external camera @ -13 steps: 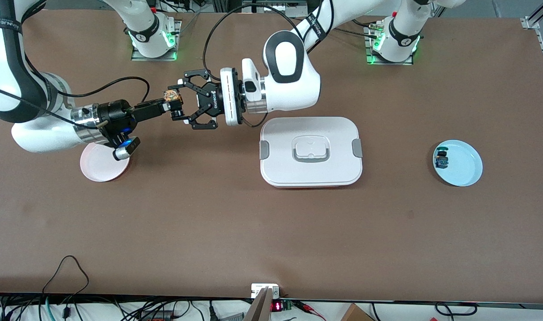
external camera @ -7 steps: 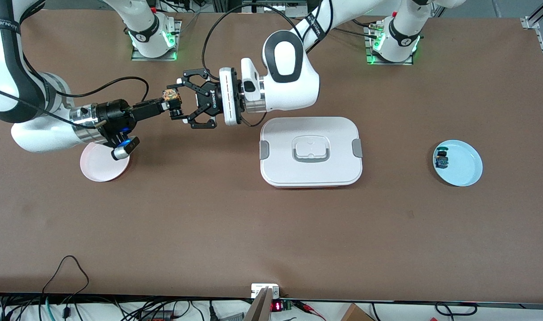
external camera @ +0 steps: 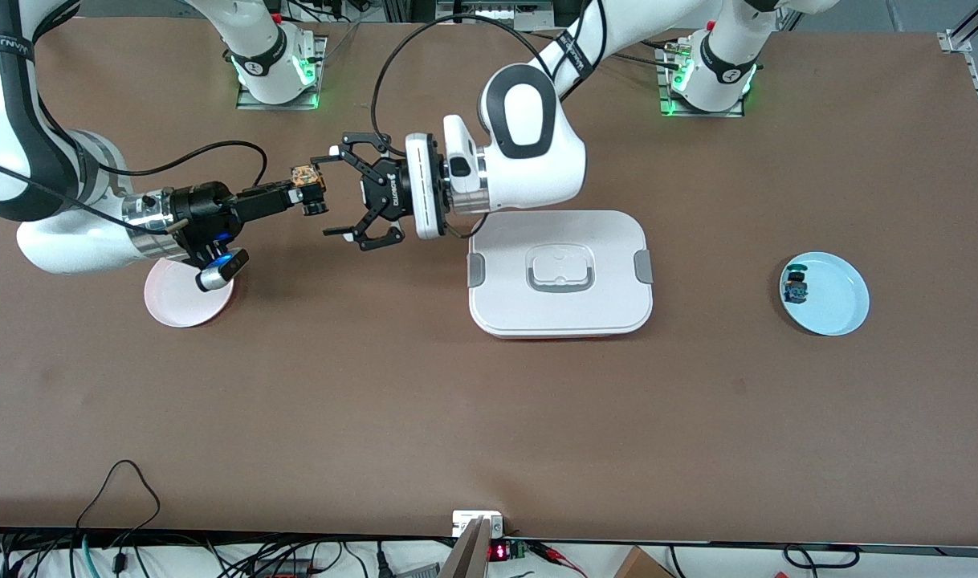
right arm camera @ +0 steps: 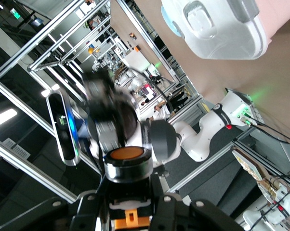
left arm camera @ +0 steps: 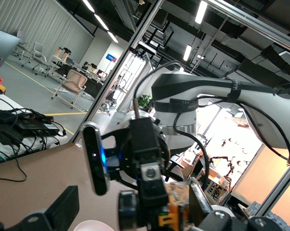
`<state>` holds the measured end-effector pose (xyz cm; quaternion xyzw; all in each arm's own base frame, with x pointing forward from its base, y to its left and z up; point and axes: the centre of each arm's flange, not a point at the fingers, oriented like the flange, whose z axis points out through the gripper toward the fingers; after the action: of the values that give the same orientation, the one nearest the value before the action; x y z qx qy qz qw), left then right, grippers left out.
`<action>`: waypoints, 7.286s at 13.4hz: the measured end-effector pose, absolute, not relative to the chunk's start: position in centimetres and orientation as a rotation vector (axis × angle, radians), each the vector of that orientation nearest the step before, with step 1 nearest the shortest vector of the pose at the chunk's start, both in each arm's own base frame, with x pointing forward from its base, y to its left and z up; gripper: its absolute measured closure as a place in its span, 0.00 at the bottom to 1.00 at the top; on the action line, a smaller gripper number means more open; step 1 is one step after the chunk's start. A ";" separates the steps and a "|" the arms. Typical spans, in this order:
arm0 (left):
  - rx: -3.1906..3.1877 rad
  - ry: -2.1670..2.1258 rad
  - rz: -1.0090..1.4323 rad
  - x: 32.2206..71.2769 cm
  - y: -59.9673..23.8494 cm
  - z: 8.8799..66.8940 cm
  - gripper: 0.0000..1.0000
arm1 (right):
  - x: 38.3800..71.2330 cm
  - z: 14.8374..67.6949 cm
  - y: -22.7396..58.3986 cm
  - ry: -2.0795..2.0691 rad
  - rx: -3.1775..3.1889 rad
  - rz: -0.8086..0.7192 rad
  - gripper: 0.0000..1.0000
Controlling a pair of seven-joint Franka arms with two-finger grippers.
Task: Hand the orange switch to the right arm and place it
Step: 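Open the left gripper and withdraw it while the right gripper holds the switch, then lower the orange switch onto the white plate with the right gripper, then open the right gripper and raise it from the plate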
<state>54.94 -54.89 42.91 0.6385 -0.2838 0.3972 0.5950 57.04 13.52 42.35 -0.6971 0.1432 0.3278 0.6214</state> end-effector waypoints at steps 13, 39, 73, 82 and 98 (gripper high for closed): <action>1.519 -1.170 1.104 73.6 -15.3 35.7 0.00 | 54.3 40.1 5.0 0.129 -1.910 0.706 0.66; 3.009 -0.255 -0.068 61.1 4.2 64.5 0.00 | 56.2 26.0 -11.2 -1.908 -2.515 0.237 0.66; 3.112 0.083 -0.254 56.0 -0.9 57.3 0.00 | 59.3 33.0 -8.1 -1.712 -2.539 0.069 0.00; 3.118 0.102 -0.204 56.7 -0.2 57.3 0.00 | 60.3 40.9 -5.1 -0.537 -2.991 0.267 0.00; 3.119 0.105 -0.213 57.0 -0.2 56.8 0.00 | 57.4 61.0 -3.7 0.082 -3.132 0.234 0.00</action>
<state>56.97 -0.15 56.78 0.9971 0.0336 -0.0683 0.0070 57.43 -3.73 61.02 -0.9969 0.0259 0.0746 -0.0001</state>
